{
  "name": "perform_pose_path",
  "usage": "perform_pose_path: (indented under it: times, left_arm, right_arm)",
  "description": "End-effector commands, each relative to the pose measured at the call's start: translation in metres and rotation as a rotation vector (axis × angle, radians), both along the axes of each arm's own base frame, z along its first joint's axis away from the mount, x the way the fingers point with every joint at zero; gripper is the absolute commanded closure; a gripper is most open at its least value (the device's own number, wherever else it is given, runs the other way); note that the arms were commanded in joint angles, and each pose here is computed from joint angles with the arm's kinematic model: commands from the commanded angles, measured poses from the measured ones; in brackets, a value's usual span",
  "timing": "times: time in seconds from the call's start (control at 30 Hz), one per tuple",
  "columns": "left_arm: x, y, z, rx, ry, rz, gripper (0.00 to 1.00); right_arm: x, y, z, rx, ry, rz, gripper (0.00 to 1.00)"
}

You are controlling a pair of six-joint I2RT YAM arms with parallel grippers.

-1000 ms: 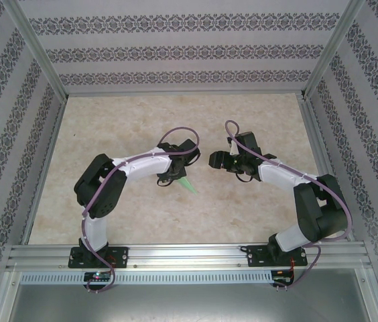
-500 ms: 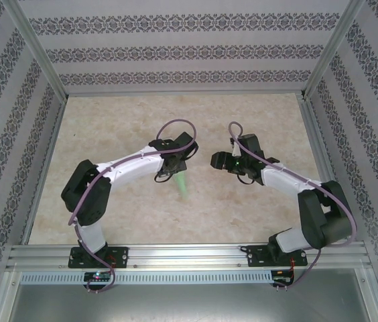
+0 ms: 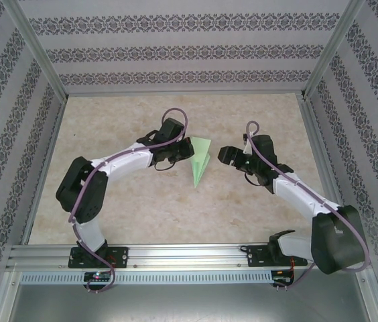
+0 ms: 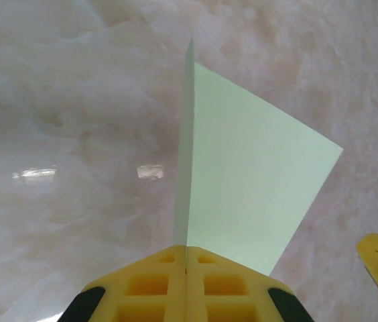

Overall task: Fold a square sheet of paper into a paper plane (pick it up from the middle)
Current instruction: Turn over the paper plane at the top-center of the table, then move the paper plane to the top-center of the table.

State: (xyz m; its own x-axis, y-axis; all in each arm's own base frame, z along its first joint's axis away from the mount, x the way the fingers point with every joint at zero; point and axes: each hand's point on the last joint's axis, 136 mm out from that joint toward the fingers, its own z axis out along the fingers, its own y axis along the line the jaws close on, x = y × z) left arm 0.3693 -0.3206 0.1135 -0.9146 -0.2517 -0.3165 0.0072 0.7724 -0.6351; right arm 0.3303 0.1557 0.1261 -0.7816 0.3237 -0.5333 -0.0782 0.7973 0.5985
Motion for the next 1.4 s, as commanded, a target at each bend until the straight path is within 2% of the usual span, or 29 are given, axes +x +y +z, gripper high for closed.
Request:
perform_pose_path:
  times: [0.0, 0.1, 0.4, 0.53, 0.87, 1.17, 1.37]
  left_arm:
    - [0.006, -0.026, 0.002, -0.18, -0.026, -0.077, 1.0]
    - [0.006, -0.028, -0.015, -0.222, -0.001, -0.084, 1.0]
    - [-0.004, 0.005, -0.068, -0.148, 0.066, 0.01, 1.0]
    - [-0.005, 0.015, -0.078, -0.153, 0.095, 0.06, 1.0]
    - [-0.006, 0.016, -0.079, -0.124, 0.097, 0.037, 1.0]
    - [-0.008, 0.016, -0.083, -0.117, 0.11, 0.029, 1.0]
    - [-0.007, 0.017, -0.086, -0.108, 0.114, 0.032, 1.0]
  right_arm:
    - [0.008, 0.019, 0.004, 0.067, 0.018, 0.02, 0.27]
    - [0.008, 0.038, -0.003, 0.069, 0.05, 0.054, 0.35]
    - [0.003, 0.077, -0.035, 0.013, 0.151, 0.1, 0.49]
    - [0.001, 0.091, -0.042, -0.015, 0.17, 0.134, 0.51]
    - [-0.009, 0.102, -0.041, -0.063, 0.159, 0.168, 0.56]
    - [-0.014, 0.112, -0.055, -0.095, 0.211, 0.208, 0.56]
    - [-0.015, 0.102, -0.069, -0.177, 0.254, 0.19, 0.54]
